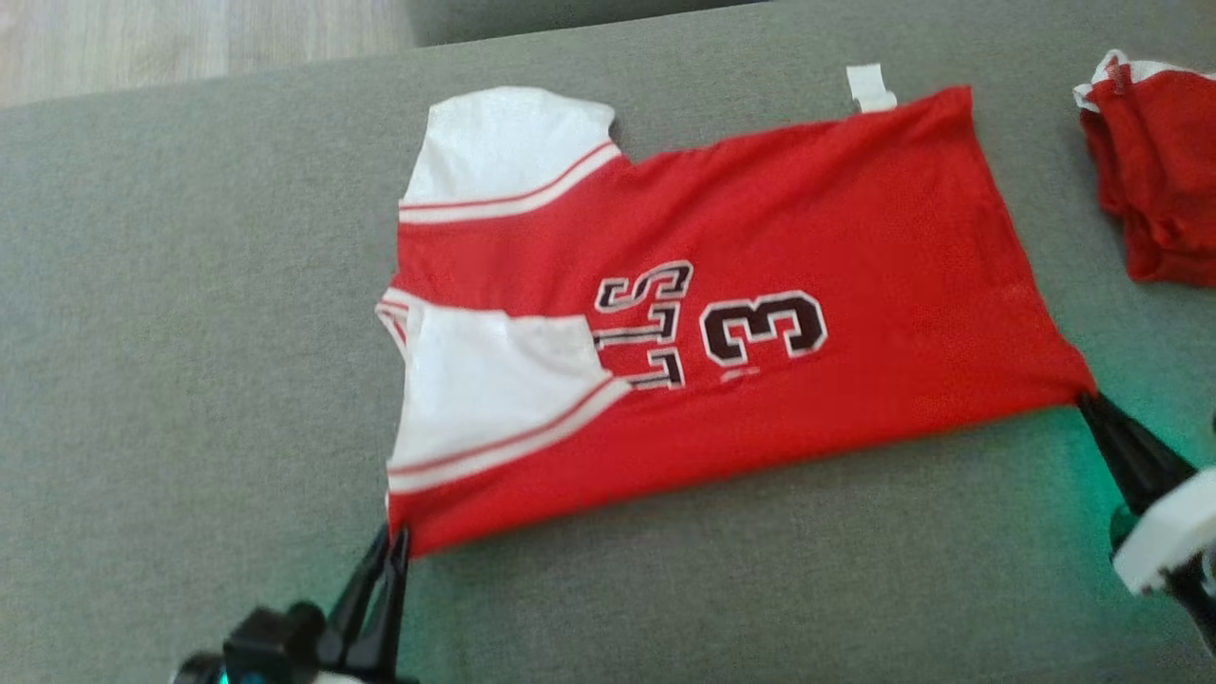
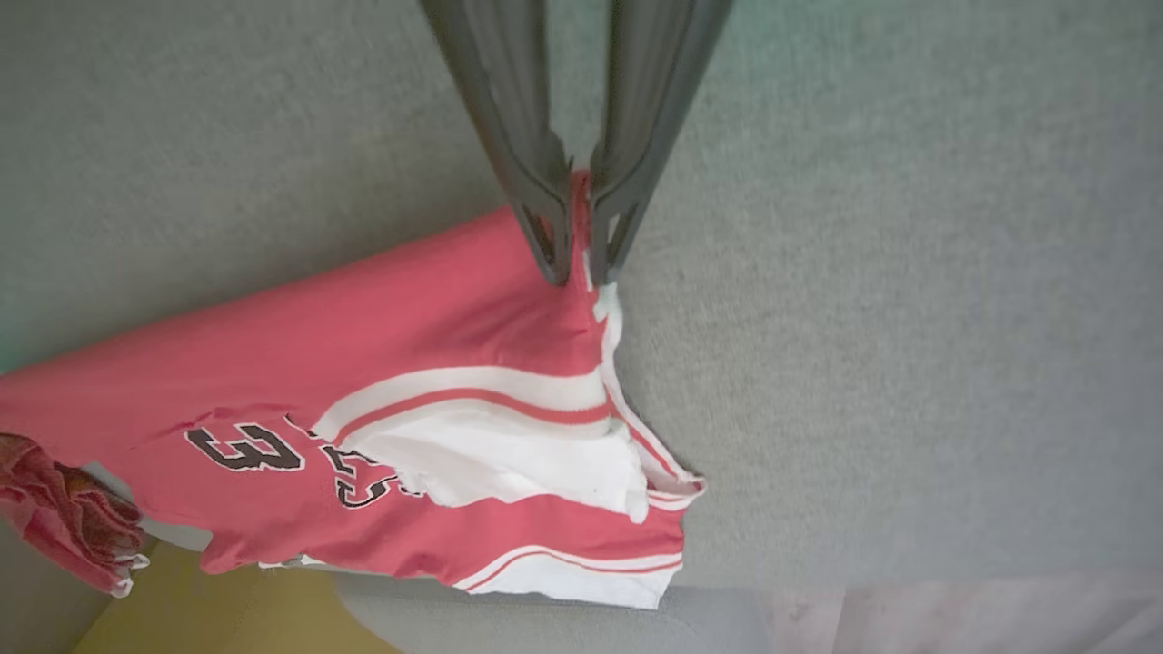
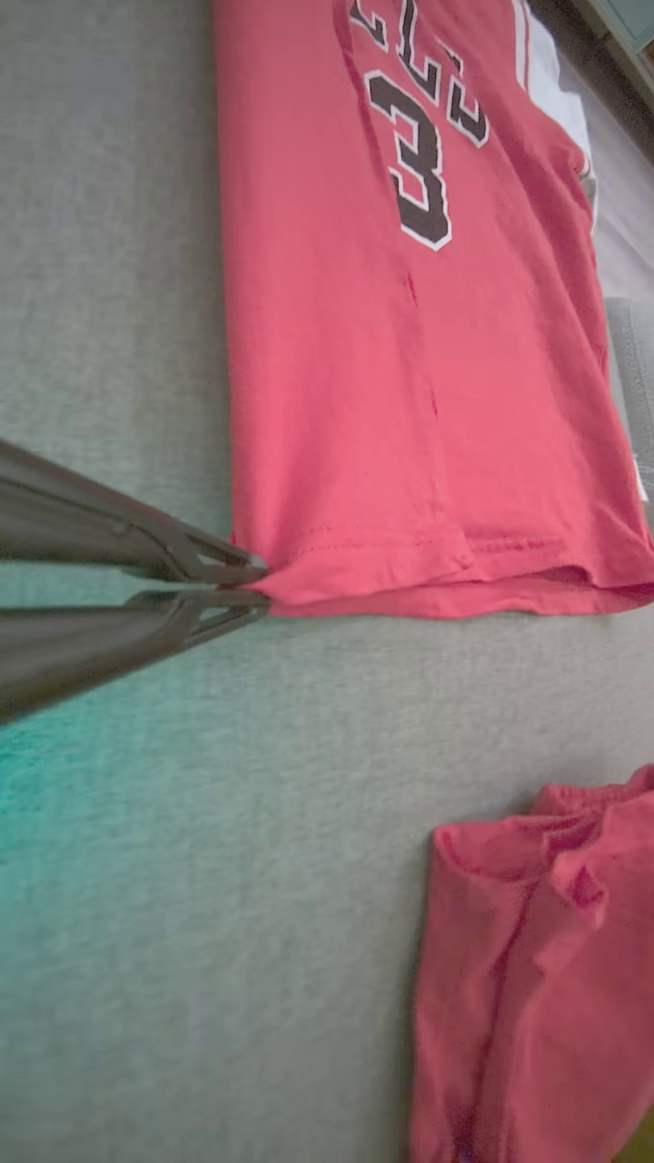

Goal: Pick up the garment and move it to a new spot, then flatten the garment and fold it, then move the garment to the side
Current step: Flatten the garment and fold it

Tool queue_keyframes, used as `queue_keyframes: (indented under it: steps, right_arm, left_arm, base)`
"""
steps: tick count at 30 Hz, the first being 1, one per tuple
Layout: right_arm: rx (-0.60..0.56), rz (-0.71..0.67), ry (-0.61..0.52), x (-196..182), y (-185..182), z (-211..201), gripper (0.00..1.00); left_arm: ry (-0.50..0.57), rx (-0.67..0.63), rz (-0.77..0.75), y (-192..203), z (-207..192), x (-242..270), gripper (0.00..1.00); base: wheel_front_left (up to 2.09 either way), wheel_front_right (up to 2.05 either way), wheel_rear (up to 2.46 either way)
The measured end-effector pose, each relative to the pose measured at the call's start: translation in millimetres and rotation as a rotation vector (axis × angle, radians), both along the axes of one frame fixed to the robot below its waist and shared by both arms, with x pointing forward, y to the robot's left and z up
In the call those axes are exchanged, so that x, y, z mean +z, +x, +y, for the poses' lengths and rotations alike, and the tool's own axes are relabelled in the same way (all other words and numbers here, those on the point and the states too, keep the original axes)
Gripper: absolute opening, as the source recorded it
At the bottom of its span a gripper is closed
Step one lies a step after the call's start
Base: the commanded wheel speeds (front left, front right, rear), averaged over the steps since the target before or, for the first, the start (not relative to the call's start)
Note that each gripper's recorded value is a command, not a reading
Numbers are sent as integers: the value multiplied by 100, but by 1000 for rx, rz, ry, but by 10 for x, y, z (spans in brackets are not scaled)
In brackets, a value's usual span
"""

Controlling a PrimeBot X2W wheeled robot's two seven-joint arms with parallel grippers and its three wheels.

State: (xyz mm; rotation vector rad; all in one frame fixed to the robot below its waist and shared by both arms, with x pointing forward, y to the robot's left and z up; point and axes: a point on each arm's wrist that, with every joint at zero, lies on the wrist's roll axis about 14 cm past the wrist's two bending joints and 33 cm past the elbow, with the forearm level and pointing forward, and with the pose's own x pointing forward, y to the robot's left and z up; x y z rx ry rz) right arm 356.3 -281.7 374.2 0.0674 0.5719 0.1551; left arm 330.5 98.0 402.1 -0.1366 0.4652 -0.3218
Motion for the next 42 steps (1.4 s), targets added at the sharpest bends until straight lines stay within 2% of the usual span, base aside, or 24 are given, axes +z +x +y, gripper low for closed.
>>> queue_keyframes:
  steps: [4,8,9,10,11,12,13,14,20,23,28,31,36,42]
  right_arm:
    - [-15,26,-6,-58,-197,-66,0]
    - [-7,45,4,-107,-294,-32,0]
    - [-9,49,5,-117,-305,-32,7]
    - [-11,51,6,-123,-311,-36,24]
    - [-15,51,8,-127,-312,-40,73]
    - [-25,48,9,-125,-306,-55,100]
    - [-38,42,8,-116,-292,-83,100]
    - [-49,33,0,-96,-271,-127,100]
    - [-92,-59,-45,84,-117,-267,100]
    - [-82,-89,-52,124,-37,-220,100]
    - [-59,-116,-49,144,83,-115,100]
    - [-56,-131,-54,167,166,-112,100]
    - [-61,-137,-55,153,267,-121,100]
    - [-85,-127,-75,122,301,-222,100]
  left_arm:
    - [-14,2,54,-200,-7,-92,0]
    - [-14,5,67,-240,4,-117,0]
    - [-16,4,68,-239,2,-118,0]
    - [-17,0,70,-244,-3,-124,0]
    - [-15,-2,73,-249,-2,-135,0]
    - [-13,-12,83,-264,-13,-159,9]
    - [-6,-18,86,-268,-16,-179,60]
    - [1,-21,87,-250,-12,-193,100]
    - [29,-82,-71,277,-99,146,100]
    - [65,-135,-179,677,-137,452,100]
    - [36,-252,-263,1342,-385,904,100]
    - [39,-309,-215,1683,-477,922,100]
    - [92,-366,-36,2103,-518,581,100]
    - [129,-380,94,2409,-555,280,100]
  base:
    - [0,0,0]
    - [0,0,0]
    - [0,0,0]
    - [0,0,0]
    - [0,0,0]
    - [0,0,0]
    - [0,0,0]
    - [0,0,0]
    - [0,0,0]
    - [0,0,0]
    - [0,0,0]
    - [0,0,0]
    - [0,0,0]
    - [0,0,0]
